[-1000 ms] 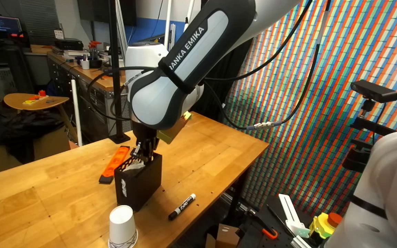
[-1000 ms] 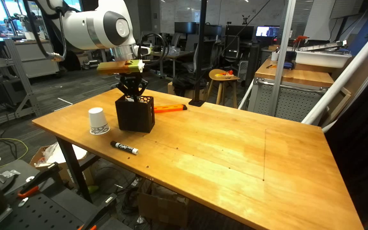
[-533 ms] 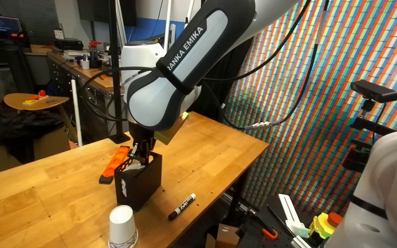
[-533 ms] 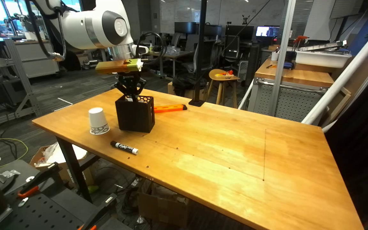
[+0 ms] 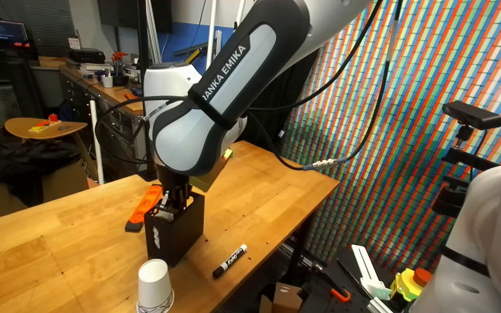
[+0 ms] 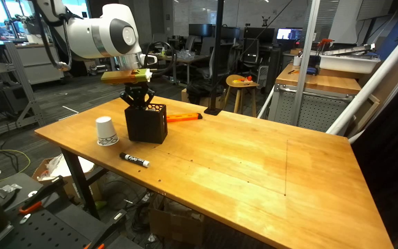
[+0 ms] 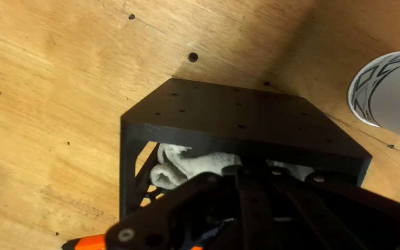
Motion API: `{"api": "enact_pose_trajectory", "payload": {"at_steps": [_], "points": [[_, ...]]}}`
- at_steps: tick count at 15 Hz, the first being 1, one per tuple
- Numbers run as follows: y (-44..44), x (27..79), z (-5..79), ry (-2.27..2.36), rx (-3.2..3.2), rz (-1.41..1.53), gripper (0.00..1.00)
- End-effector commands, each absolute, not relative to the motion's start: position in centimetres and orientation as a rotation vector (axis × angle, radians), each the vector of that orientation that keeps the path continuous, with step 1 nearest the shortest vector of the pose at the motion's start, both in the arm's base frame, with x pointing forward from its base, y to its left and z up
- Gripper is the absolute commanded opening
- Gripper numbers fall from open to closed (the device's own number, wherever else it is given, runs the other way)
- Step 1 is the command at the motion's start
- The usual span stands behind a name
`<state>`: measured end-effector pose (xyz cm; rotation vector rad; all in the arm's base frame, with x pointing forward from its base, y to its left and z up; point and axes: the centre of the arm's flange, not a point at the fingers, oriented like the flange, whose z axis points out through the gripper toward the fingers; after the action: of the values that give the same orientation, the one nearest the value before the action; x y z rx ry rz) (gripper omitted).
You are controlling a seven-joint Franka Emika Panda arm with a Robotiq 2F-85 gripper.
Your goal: Put the towel inside the black object
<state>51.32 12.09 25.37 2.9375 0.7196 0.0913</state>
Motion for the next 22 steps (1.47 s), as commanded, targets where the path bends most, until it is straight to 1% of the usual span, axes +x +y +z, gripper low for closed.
{"api": "enact_pose_trajectory", "payload": {"at_steps": [1,7,15,18,22], "points": [[12.5,52.9,25.1,0.742,2.931,0.1,0.01],[13.6,54.2,23.3,0.775,2.947,0.083,0.01],[14.4,54.2,20.7,0.798,2.981,0.026,0.0],[14.2,54.0,21.0,0.786,3.016,0.018,0.01],[14.0,53.0,23.3,0.754,3.035,0.062,0.01]]}}
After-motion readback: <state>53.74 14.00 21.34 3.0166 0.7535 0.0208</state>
